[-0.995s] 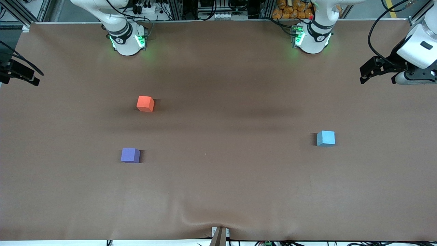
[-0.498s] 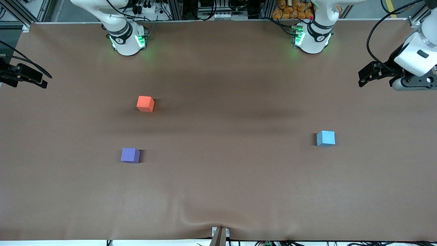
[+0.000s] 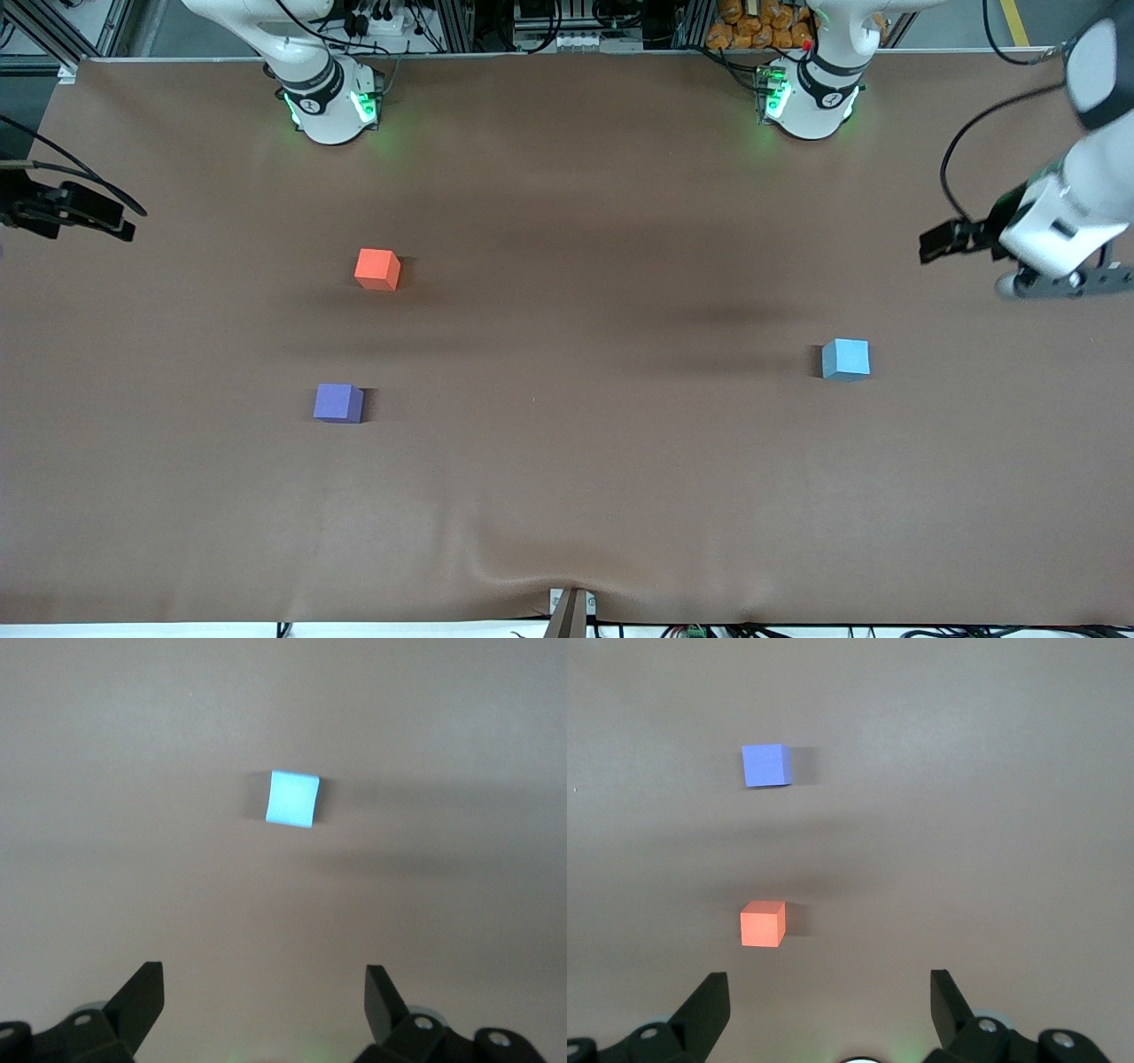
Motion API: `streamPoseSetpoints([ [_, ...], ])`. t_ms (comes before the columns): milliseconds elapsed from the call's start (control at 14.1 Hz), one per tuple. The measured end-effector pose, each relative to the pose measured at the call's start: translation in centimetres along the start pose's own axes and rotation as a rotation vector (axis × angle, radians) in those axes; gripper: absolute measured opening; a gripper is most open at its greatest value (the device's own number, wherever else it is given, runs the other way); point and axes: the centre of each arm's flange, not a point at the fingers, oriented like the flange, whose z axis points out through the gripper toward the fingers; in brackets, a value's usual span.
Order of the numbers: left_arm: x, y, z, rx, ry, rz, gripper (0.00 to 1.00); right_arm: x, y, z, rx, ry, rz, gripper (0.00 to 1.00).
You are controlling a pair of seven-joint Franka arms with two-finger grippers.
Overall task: Place blue block between orange and purple blocks
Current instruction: 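Lower the left gripper over the light blue block and close on it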
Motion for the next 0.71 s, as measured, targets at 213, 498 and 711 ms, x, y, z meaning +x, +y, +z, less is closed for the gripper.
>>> streamPoseSetpoints([
  [213,2.4,-0.1,8.1,-0.009,0.022,-0.004,1.0,0.8,-2.9,1.3,-0.006,-0.015,-0.051,1.0],
  [498,2.9,0.1,16.1,-0.017,0.027,-0.001,1.0,3.0,-8.3,4.3,-0.017,-0.008,-0.139,1.0],
  [711,3.2,0.1,19.0,-0.019,0.014,-0.002,1.0,3.6,-10.2,5.7,-0.022,-0.023,-0.168,1.0],
])
